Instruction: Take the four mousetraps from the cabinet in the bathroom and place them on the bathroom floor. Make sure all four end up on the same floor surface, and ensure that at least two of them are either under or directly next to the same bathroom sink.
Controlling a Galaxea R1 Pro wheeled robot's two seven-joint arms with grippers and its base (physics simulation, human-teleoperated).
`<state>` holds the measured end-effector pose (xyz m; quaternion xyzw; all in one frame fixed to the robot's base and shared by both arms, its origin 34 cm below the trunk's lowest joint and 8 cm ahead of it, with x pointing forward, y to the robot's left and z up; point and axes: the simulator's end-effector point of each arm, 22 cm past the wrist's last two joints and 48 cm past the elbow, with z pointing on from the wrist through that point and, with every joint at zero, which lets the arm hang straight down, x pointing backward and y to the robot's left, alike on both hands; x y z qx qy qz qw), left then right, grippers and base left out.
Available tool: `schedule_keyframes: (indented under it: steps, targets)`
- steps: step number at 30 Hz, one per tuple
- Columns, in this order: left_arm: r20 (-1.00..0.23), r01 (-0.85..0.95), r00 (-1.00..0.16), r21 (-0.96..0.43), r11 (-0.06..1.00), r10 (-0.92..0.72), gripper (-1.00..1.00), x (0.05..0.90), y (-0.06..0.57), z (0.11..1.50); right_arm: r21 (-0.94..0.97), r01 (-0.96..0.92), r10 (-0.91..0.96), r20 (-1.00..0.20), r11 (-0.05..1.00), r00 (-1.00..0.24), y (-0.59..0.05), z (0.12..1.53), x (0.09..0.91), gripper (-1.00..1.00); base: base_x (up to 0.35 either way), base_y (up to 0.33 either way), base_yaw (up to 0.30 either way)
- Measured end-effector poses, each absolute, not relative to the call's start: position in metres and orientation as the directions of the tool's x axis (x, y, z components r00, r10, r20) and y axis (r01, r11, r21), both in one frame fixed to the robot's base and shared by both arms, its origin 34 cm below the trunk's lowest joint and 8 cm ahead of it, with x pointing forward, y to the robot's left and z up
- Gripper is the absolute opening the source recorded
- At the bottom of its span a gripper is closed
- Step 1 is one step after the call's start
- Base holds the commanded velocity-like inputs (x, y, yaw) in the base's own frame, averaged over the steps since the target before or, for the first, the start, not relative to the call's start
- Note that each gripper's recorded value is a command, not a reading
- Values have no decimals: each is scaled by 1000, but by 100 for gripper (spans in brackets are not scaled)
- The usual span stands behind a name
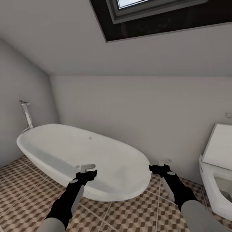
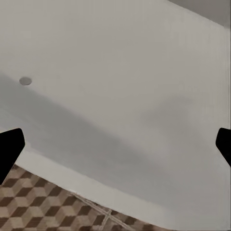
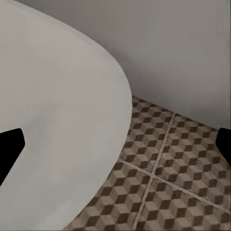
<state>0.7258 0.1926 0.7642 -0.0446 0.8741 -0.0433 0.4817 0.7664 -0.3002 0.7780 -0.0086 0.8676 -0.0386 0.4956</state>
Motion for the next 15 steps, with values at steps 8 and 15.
schedule_keyframes:
  steps: [8,15]
  targets:
    - [-841,-37,-528,-119,992,-120,100,725,192,760,-76,23,-53,-858,997,-511,-300,776,766,100,0,0,-277]
    - [-853,-42,-507,-118,992,-123,100,726,194,756,-76,23,-54,-856,997,-514,-300,774,766,100,0,0,-277]
